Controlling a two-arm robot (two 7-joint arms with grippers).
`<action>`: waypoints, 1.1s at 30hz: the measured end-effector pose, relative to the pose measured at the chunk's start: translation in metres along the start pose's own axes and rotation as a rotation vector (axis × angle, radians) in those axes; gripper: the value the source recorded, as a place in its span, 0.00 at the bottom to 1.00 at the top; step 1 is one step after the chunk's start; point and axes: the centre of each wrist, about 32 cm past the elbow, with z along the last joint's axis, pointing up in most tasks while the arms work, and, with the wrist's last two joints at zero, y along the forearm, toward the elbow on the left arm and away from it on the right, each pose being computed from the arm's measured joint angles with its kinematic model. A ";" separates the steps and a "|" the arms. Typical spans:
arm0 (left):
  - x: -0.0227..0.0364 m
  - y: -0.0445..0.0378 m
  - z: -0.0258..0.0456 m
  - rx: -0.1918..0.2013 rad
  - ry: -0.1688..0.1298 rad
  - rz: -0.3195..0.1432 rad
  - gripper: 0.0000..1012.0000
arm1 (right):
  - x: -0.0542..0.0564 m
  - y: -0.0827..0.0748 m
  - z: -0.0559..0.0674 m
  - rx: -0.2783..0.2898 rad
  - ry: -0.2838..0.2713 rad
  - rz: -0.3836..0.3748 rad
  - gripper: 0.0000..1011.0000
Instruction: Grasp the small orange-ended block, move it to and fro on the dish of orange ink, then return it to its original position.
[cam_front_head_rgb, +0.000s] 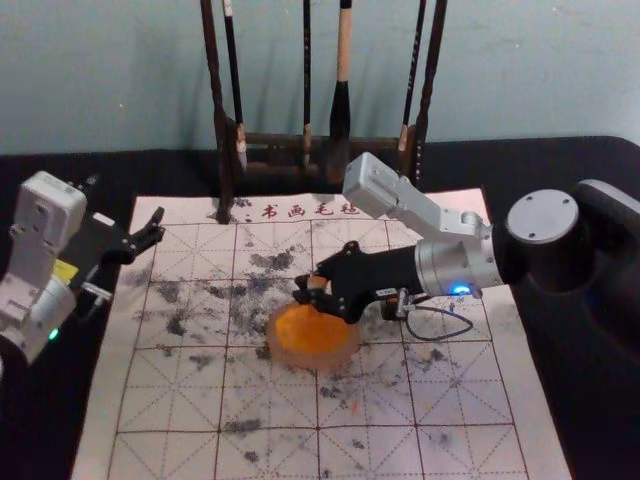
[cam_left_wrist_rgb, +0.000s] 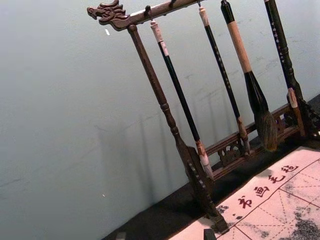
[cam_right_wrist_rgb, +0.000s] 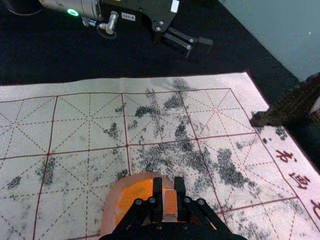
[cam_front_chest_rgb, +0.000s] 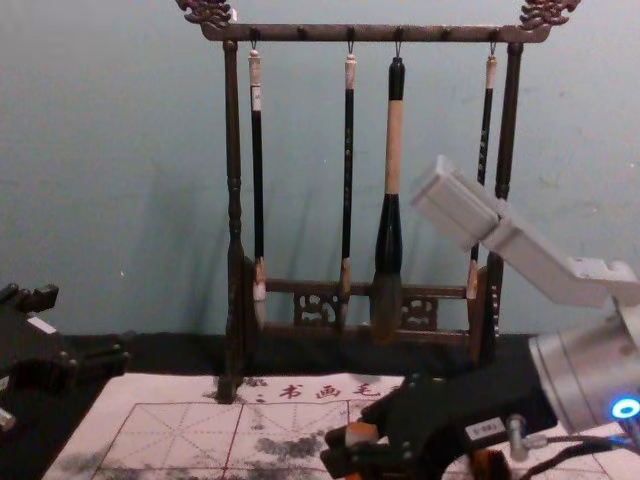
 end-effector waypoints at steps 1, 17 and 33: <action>0.0000 0.0000 0.0000 0.000 0.000 0.000 0.99 | 0.000 0.000 0.000 0.000 0.000 0.000 0.11; 0.0000 0.0000 0.0000 0.000 0.000 0.000 0.99 | -0.010 -0.014 -0.006 -0.011 0.013 0.004 0.11; 0.0000 0.0000 0.0000 0.000 0.000 0.000 0.99 | -0.013 0.000 -0.003 0.005 0.012 0.048 0.11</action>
